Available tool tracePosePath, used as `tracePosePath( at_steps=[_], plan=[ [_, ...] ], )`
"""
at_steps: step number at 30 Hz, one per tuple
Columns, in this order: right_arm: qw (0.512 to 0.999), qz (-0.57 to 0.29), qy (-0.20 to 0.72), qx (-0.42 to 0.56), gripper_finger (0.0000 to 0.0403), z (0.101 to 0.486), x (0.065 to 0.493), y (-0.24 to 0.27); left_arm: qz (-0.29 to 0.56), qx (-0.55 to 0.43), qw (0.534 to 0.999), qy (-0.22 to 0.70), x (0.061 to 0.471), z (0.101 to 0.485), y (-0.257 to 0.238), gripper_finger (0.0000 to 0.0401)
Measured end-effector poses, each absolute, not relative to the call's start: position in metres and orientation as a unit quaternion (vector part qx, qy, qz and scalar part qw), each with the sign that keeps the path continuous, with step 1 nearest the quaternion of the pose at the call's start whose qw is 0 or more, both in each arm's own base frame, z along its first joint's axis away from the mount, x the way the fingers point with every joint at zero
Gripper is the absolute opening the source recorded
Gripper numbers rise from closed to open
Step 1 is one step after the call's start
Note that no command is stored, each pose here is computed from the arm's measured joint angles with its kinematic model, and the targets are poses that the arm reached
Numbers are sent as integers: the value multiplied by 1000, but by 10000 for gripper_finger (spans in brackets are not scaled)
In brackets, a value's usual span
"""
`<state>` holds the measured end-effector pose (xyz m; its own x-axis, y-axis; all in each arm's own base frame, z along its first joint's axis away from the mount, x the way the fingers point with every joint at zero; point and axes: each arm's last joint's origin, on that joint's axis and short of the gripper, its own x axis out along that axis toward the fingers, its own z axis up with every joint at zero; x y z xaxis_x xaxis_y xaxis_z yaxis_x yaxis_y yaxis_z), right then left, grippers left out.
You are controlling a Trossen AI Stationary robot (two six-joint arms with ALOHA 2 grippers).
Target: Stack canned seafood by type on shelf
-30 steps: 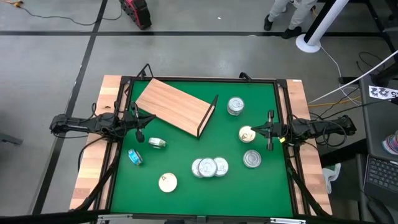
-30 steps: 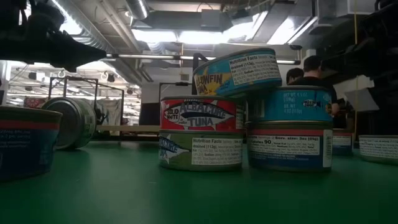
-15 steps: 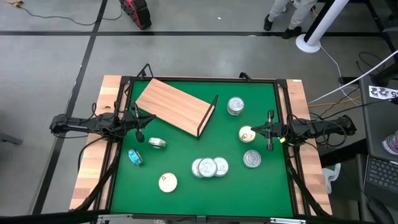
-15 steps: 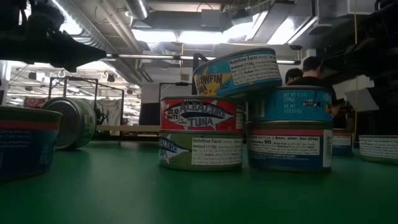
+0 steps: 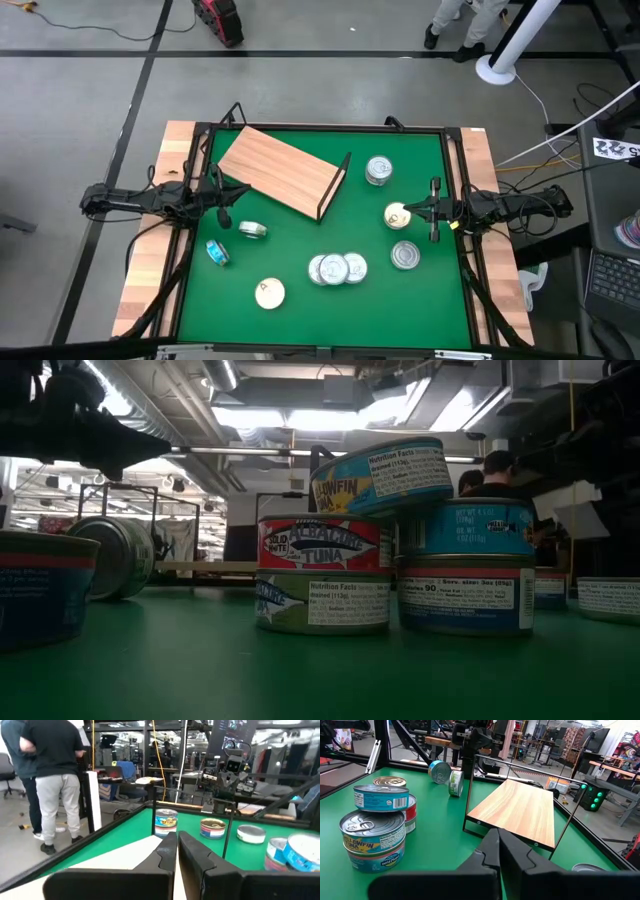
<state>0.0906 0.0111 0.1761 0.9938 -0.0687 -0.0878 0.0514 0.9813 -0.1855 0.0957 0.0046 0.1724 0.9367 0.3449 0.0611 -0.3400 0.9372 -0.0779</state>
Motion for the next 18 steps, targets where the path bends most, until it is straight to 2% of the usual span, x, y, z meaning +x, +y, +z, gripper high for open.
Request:
tracePosePath(
  at_steps=[6, 18],
  plan=[
    [994, -30, 47, -92, 7, 176, 91, 11, 167, -95, 976, -99, 94, 183, 5, 13],
    [994, -31, 47, -92, 7, 176, 91, 11, 169, -94, 978, -78, 95, 179, 5, 13]
  ],
)
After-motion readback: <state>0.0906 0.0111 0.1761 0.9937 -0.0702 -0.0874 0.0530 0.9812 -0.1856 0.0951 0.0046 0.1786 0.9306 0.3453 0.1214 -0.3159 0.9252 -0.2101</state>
